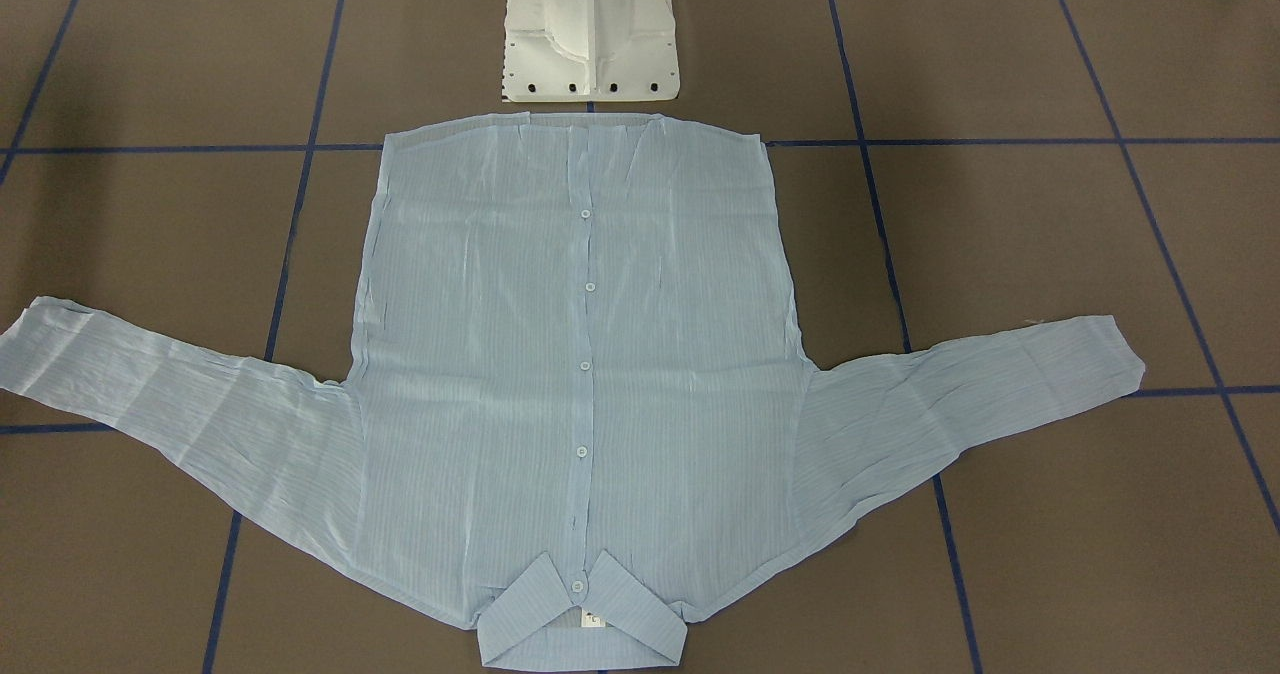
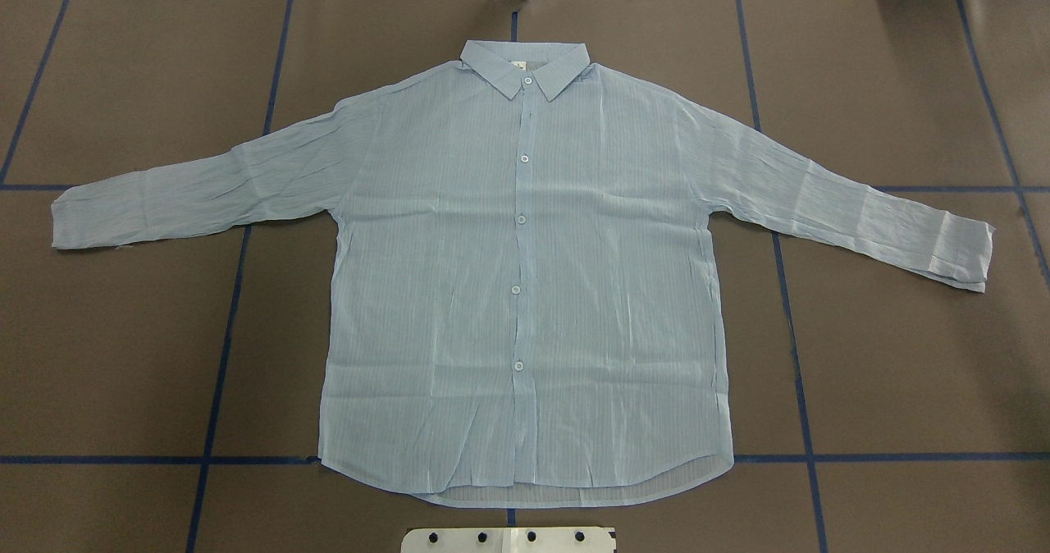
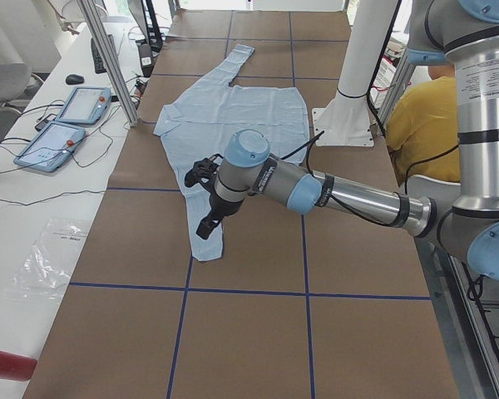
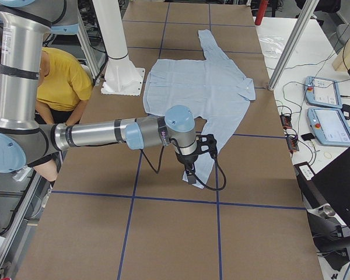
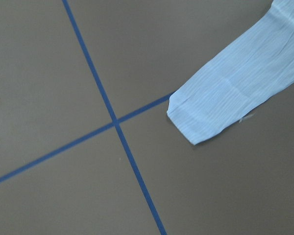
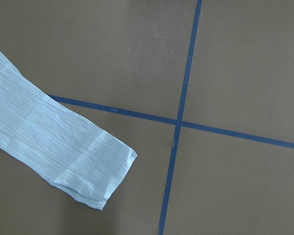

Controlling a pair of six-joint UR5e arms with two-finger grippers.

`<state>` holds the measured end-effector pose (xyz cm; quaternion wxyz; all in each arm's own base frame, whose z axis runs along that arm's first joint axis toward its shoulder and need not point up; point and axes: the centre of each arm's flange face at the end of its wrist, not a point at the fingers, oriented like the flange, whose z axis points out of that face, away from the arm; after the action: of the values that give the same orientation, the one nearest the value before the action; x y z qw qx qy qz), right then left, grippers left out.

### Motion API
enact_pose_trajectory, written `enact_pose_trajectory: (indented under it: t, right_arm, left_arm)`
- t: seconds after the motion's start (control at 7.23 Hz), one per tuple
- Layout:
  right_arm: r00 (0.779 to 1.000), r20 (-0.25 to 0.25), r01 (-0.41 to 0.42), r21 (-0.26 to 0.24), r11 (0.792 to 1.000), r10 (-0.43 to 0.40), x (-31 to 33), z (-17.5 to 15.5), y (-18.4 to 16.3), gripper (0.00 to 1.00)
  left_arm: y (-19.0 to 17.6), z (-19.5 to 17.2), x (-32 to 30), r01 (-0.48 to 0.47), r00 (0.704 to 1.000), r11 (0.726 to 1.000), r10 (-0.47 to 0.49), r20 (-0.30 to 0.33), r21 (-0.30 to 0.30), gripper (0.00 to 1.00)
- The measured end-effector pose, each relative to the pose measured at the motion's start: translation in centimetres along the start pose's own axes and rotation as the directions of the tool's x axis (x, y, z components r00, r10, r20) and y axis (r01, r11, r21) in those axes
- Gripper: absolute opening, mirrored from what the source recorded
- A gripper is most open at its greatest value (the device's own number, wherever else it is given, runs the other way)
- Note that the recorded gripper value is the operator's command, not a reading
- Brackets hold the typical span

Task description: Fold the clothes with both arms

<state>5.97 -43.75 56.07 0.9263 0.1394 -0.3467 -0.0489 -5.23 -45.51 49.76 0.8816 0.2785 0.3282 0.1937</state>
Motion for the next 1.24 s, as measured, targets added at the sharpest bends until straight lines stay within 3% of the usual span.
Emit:
enact_pose_trajectory:
  t: [0.41,0.69,0.97,1.24]
  right_arm:
    - [0.999,0.015,0.047,0.089,0.995,-0.049,1.5,2.8,-1.6,0.99]
    - [0.997,0.045,-0.074,0.141,0.987,0.068,-0.5,8.6,-2.2,0.93]
    - [0.979,0.083,-0.199,0.188,0.962,0.186,-2.6,14.9,-0.7,0.71]
    - [0.949,0.130,-0.308,0.166,0.937,0.289,-4.1,18.2,0.9,0.71]
  left_arm:
    - [-2.4,1.0,-1.3,-0.019,1.000,0.999,0.019,0.000,0.045,1.00]
    - [-2.5,0.8,-1.2,-0.019,1.000,0.999,0.019,0.001,0.049,1.00]
    - [-2.5,0.7,-1.2,-0.021,1.000,0.999,0.021,0.001,0.051,1.00]
    - [-2.5,0.6,-1.1,-0.024,1.000,0.998,0.023,0.002,0.053,1.00]
